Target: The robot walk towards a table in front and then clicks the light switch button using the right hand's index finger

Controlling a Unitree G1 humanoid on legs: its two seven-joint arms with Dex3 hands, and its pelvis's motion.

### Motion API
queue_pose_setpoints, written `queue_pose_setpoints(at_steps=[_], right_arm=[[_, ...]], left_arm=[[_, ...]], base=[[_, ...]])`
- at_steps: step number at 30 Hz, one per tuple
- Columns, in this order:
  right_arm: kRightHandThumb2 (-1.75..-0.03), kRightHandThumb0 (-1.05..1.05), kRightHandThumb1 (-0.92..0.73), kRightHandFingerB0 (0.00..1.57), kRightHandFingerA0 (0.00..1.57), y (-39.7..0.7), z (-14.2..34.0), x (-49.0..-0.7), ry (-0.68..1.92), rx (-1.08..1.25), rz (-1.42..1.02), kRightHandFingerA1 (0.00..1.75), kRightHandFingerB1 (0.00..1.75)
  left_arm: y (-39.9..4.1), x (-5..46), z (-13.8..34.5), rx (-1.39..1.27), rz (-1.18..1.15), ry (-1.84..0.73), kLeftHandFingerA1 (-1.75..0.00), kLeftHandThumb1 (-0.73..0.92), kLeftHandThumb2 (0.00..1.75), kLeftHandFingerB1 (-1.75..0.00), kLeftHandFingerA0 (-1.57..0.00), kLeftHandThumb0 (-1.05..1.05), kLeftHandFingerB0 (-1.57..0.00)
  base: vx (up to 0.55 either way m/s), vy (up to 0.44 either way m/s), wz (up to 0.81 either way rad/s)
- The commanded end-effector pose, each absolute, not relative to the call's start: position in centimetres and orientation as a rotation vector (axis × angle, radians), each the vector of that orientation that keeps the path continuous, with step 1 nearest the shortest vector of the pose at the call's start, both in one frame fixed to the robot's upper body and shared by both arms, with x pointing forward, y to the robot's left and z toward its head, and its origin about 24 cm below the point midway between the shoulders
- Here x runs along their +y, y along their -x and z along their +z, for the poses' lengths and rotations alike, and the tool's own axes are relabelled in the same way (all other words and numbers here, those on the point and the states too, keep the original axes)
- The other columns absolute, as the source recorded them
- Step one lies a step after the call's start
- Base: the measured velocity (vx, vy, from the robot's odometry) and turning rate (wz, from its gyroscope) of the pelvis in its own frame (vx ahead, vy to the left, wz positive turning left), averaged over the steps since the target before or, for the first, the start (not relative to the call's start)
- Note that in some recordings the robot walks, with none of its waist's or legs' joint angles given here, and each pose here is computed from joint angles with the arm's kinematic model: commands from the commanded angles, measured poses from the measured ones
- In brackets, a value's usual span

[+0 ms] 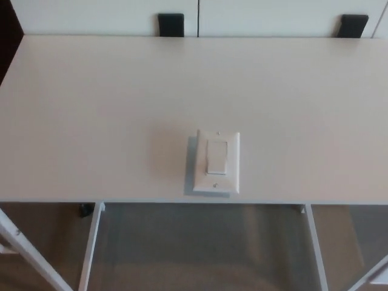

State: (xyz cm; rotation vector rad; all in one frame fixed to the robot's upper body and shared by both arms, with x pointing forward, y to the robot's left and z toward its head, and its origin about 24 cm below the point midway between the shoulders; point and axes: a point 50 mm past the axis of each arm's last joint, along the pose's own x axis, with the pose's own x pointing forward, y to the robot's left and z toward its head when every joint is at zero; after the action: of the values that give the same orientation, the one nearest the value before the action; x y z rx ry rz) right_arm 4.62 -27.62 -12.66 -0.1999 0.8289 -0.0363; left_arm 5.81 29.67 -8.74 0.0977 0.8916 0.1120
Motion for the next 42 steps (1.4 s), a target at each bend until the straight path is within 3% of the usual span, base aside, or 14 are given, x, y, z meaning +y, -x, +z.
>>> queue_pose_setpoints(at_steps=[1,3,4,8,9,10,20,32,42], right_arm=[[-0.59,-0.53,-0.6,0.6,0.85,-4.68,-12.52,-28.14,0.232,0.832,-0.044,0.49,0.42],[-0.59,-0.53,-0.6,0.61,0.85,-4.66,-12.55,-28.12,0.232,0.833,-0.045,0.49,0.42],[-0.58,-0.53,-0.6,0.61,0.85,-4.67,-12.57,-28.11,0.232,0.832,-0.045,0.5,0.43],[-0.58,-0.54,-0.6,0.61,0.85,-4.63,-12.53,-28.09,0.233,0.829,-0.04,0.5,0.43],[-0.58,-0.54,-0.59,0.61,0.86,-4.77,-12.52,-28.04,0.233,0.824,-0.04,0.5,0.43],[-0.58,-0.54,-0.6,0.6,0.85,-4.89,-12.53,-28.03,0.237,0.823,-0.04,0.5,0.43],[-0.58,-0.57,-0.59,0.61,0.85,-4.71,-12.45,-27.92,0.256,0.824,-0.029,0.5,0.42],[-0.58,-0.54,-0.58,0.61,0.87,-4.72,-12.58,-27.97,0.255,0.831,-0.031,0.5,0.42],[-0.59,-0.56,-0.6,0.6,0.84,-4.76,-12.47,-27.84,0.28,0.819,-0.012,0.49,0.41]], left_arm=[[-5.94,29.72,-8.55,0.884,0.099,-0.121,-0.62,0.52,0.75,-0.51,-0.55,-0.37,-0.39],[-5.95,29.78,-8.59,0.888,0.098,-0.128,-0.62,0.52,0.75,-0.51,-0.56,-0.37,-0.39],[-5.95,29.82,-8.65,0.891,0.095,-0.13,-0.55,0.64,0.58,-0.42,-0.59,-0.3,-0.43],[-5.91,29.79,-8.7,0.889,0.087,-0.131,-0.56,0.64,0.58,-0.43,-0.59,-0.3,-0.43],[-6.09,29.74,-8.55,0.888,0.087,-0.134,-0.62,0.53,0.76,-0.51,-0.55,-0.37,-0.39],[-6.21,29.74,-8.55,0.885,0.087,-0.132,-0.56,0.64,0.58,-0.43,-0.6,-0.3,-0.43],[-6.14,29.87,-8.59,0.888,0.062,-0.165,-0.53,0.65,0.6,-0.42,-0.57,-0.32,-0.42],[-6.12,29.73,-8.39,0.874,0.035,-0.18,-0.46,0.67,0.59,-0.4,-0.43,-0.34,-0.38],[-6.15,29.71,-8.37,0.885,0.031,-0.183,-0.45,0.65,0.59,-0.38,-0.43,-0.35,-0.36]], base=[[-0.06,-0.428,0.03],[-0.05,-0.314,0.0],[0.03,-0.114,-0.02],[0.01,0.01,-0.02],[0.06,0.094,-0.12],[0.04,0.115,-0.15],[0.02,0.252,0.02],[0.01,-0.025,0.06],[0.0,0.0,0.0]])
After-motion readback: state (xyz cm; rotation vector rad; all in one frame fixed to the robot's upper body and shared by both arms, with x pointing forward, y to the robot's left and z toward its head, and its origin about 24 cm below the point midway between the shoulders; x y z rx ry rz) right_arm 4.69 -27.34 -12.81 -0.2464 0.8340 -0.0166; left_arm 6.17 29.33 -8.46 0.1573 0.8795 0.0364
